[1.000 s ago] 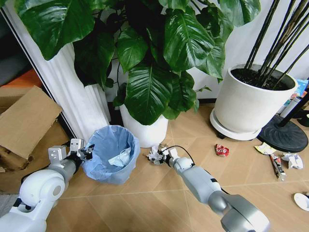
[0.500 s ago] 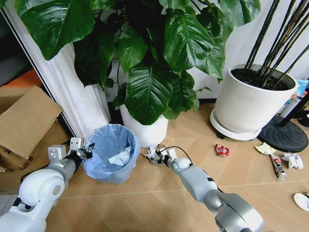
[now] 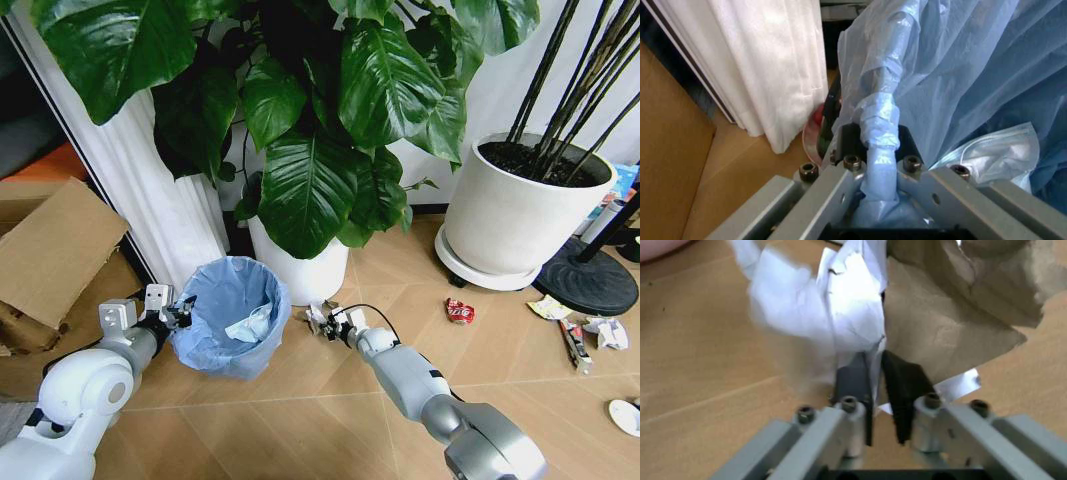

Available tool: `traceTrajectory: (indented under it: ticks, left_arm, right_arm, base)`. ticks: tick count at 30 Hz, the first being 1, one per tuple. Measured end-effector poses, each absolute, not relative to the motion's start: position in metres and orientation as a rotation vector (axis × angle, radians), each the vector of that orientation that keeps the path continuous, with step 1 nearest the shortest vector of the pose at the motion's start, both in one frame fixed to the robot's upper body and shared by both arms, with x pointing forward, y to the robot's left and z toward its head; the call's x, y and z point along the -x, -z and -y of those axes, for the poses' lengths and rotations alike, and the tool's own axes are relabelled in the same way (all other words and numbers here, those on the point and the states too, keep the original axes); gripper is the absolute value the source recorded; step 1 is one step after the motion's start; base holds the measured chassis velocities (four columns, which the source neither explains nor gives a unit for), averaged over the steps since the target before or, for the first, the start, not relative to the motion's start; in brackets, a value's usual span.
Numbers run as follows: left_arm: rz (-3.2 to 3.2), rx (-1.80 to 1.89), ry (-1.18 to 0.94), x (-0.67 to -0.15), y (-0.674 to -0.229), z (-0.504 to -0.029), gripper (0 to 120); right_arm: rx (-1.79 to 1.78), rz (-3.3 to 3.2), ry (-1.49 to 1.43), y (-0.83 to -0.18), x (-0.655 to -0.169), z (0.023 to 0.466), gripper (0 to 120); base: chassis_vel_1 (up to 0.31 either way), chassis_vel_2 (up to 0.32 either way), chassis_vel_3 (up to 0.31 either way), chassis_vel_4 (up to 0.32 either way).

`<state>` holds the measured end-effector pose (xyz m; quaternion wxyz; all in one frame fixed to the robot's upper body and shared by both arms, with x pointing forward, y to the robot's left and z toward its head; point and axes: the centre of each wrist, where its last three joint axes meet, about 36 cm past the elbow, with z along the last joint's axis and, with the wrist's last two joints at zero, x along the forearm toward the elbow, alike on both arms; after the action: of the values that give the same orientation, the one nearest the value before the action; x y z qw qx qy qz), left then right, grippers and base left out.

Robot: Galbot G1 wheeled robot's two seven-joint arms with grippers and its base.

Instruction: Pick up the trash bin and place the garbage on the floor into it.

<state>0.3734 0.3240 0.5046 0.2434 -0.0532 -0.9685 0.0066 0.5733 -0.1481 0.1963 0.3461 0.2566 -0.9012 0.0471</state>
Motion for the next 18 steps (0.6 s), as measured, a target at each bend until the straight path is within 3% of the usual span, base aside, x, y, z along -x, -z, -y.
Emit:
traceTrajectory:
  ticks: [18]
  left_arm:
    - [2.649,0.156,-0.02,-0.37,-0.506,-0.321,0]
  right_arm:
    - [-0.655,2.392,-0.09,-0.21,-0.563,0.173,0]
  base:
    - [0.0,0.0,0.0,0.0]
